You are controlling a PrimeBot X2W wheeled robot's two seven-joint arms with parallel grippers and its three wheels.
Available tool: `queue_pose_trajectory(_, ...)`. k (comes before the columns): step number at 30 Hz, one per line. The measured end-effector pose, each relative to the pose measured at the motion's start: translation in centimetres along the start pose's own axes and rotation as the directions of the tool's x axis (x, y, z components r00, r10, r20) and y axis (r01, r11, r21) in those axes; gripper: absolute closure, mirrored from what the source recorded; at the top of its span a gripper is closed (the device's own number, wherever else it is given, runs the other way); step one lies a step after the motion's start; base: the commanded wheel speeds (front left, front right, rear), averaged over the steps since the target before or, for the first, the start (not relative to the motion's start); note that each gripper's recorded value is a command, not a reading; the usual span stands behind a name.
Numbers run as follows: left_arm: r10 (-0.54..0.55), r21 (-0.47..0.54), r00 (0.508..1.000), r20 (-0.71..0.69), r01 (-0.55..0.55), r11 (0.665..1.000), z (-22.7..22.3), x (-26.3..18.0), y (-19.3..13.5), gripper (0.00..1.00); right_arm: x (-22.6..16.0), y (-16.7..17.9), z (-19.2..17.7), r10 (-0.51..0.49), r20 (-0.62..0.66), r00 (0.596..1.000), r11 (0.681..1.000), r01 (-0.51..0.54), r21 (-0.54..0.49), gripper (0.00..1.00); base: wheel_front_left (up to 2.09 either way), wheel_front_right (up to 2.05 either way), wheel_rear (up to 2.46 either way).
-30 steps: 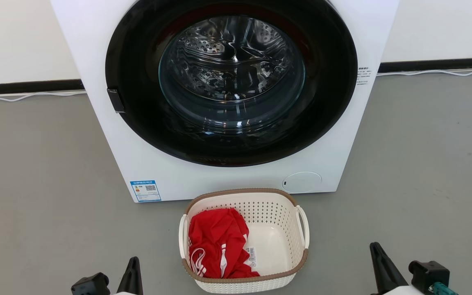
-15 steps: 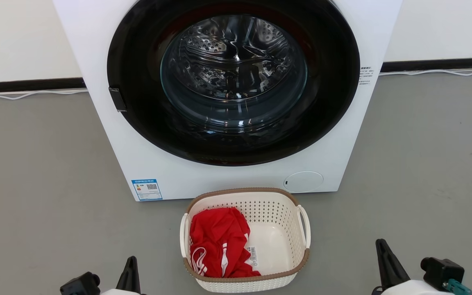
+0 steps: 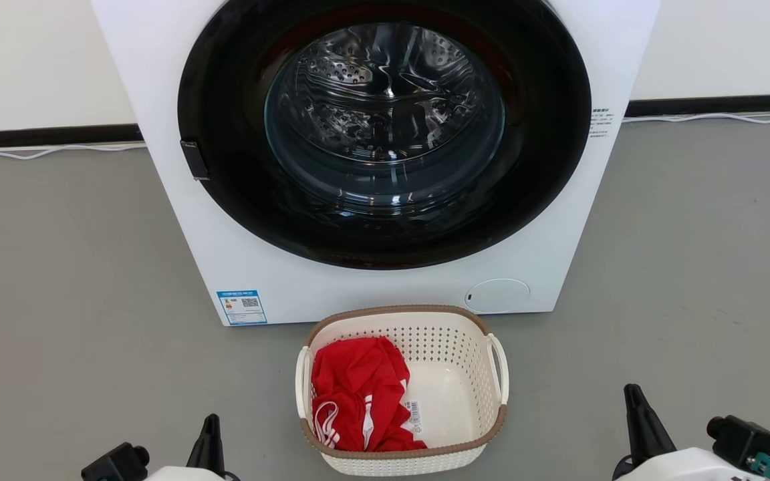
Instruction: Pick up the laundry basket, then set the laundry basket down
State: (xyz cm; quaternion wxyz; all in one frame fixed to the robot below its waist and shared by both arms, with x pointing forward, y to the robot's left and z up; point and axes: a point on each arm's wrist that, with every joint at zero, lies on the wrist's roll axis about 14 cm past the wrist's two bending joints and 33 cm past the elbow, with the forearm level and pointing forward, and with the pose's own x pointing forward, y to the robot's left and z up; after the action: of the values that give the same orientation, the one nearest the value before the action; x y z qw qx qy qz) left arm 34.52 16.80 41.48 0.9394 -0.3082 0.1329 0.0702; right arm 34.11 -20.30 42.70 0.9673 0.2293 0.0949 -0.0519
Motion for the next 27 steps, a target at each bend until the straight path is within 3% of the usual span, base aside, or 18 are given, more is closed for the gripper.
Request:
queue_pose_trajectory(13, 0.000, -0.132, 1.000, -0.010, -0.002, 0.991, 0.5, 0.2, 0.0, 1.00, 0.3, 0.0, 0.5, -0.013, 0.003, 1.000, 0.988, 0.012, 0.153, 1.00, 0.00, 0.00, 0.00)
queue_pose_trajectory(27, -0.014, -0.271, 1.000, -0.009, 0.011, 0.963, 1.2, 0.5, -0.2, 1.00, 0.6, 0.1, 1.1, -0.018, 0.008, 1.000, 0.950, 0.014, 0.312, 1.00, 0.00, 0.00, 0.00)
